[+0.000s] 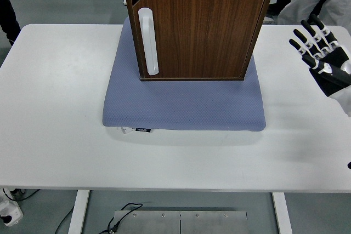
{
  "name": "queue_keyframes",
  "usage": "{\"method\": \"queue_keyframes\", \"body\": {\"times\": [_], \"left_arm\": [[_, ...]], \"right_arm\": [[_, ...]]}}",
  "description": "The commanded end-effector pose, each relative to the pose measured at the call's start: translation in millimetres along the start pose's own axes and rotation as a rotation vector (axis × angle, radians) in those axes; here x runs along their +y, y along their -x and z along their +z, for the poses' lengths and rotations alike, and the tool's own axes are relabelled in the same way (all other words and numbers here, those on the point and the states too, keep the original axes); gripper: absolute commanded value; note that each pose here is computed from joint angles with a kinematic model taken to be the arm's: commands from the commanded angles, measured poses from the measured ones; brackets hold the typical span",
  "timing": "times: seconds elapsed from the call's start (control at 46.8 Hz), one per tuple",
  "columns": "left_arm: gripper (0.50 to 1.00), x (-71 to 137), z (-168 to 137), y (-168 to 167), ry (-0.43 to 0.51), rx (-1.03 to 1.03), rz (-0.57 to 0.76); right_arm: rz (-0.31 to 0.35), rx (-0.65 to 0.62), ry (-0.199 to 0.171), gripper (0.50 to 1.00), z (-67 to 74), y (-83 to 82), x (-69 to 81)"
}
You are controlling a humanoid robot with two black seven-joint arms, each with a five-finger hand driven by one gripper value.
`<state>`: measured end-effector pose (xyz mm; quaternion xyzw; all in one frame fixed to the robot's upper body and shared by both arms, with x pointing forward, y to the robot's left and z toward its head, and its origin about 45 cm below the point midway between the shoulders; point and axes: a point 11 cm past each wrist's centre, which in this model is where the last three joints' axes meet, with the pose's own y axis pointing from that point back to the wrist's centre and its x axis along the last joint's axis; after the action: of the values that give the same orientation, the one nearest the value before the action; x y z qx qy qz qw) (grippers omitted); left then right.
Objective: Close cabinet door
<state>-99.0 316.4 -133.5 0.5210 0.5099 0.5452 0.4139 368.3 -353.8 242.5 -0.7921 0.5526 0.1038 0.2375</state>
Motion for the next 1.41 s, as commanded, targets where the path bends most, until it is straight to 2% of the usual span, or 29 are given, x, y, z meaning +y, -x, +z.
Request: {"method": "queue_keyframes", "body": {"times": [0.0, 0.085, 0.171, 0.299, 0.385, 0.577, 0.748, 0.962, 1.389], "left_arm": [[1.000, 0.0, 0.3, 0.1, 0.001, -0.001, 0.000], [1.000, 0.0, -0.6, 0.0, -0.001, 0.001, 0.000], [1.000, 0.0, 0.3, 0.1, 0.001, -0.001, 0.000], [1.000, 0.0, 0.3, 0.1, 0.001, -0.001, 0.000], [1.000, 0.0, -0.7, 0.0, -0.003, 0.001, 0.000], [1.000, 0.0, 0.2, 0.1, -0.001, -0.001, 0.000], [1.000, 0.0, -0.6, 0.0, -0.001, 0.001, 0.000], [1.000, 0.0, 0.3, 0.1, 0.001, -0.001, 0.000], [1.000, 0.0, -0.5, 0.0, -0.001, -0.001, 0.000]], "right_arm": [[0.066, -0.022, -0.010, 1.000, 0.0, -17.1, -0.3], [0.130, -0.029, -0.007, 1.000, 4.9, -31.1, -3.6], [0.202, -0.053, 0.003, 1.000, 19.1, -42.7, -5.2], [0.288, -0.088, 0.002, 1.000, 35.6, -47.1, -14.2], [0.320, -0.099, 0.000, 1.000, 41.0, -45.1, -19.3], [0.329, -0.135, 0.008, 1.000, 49.7, -36.6, -27.6], [0.332, -0.178, 0.074, 1.000, 55.5, -32.4, -35.6], [0.357, -0.250, 0.116, 1.000, 63.8, -22.6, -49.6], [0.357, -0.306, 0.086, 1.000, 72.0, -10.8, -56.5]]}}
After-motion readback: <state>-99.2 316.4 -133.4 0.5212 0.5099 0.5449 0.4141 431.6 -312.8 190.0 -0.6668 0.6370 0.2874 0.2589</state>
